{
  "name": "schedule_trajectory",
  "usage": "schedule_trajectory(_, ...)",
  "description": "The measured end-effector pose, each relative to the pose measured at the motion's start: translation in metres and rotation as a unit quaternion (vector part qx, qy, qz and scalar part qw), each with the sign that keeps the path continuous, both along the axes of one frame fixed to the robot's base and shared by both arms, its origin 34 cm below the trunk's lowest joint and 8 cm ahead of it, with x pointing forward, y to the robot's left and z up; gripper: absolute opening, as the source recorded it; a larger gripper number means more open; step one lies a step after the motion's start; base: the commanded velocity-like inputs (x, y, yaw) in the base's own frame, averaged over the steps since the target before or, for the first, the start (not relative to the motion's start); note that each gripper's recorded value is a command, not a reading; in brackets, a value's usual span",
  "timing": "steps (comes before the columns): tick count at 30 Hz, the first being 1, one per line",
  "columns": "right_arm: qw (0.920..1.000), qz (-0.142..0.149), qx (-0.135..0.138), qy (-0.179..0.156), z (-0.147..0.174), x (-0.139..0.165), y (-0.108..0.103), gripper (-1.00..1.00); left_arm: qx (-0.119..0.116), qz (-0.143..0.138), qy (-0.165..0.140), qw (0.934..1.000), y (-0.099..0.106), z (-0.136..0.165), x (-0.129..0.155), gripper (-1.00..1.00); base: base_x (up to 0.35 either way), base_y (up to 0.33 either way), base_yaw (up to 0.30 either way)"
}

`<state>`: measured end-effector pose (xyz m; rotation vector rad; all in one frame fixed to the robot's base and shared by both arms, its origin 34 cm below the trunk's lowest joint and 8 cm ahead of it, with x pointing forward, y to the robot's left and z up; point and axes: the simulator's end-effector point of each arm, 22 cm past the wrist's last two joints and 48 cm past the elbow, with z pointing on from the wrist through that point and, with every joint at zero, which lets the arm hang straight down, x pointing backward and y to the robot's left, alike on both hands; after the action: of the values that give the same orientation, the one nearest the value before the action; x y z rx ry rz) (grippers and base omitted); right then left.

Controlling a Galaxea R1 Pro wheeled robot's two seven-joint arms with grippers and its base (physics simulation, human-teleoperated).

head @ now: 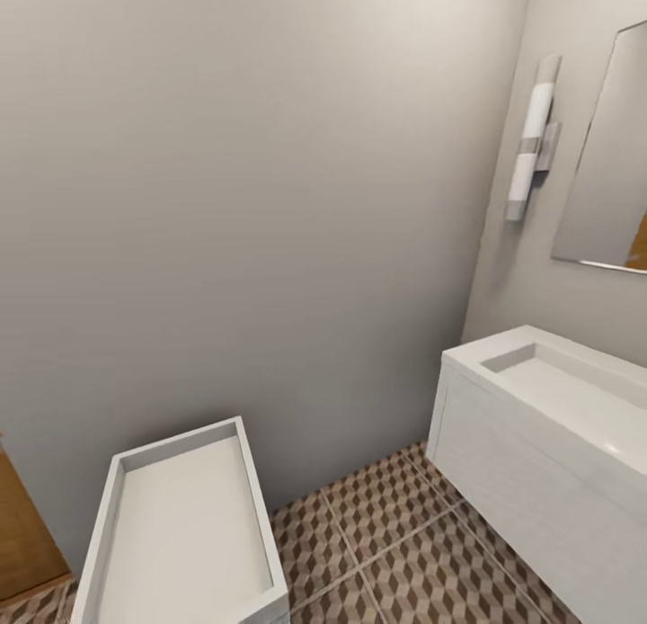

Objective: Take the four mousetraps from the cabinet in the bathroom and place them on the bathroom floor. Make sure all four end up on the same floor surface, and ensure that at least two of them are either under or directly next to the same bathroom sink.

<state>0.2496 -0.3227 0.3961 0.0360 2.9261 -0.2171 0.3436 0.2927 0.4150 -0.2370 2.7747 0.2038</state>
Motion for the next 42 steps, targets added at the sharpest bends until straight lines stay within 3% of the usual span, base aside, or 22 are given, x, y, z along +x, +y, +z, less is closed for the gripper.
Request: schedule_trajectory(42,1.0,-0.001,-0.001,0.001,0.0001,-0.0003,-0.0018,1.0,0.0,0.0,0.0,1.0,-0.0001,0.0,0.0,1.0,0.0,0.0,0.284)
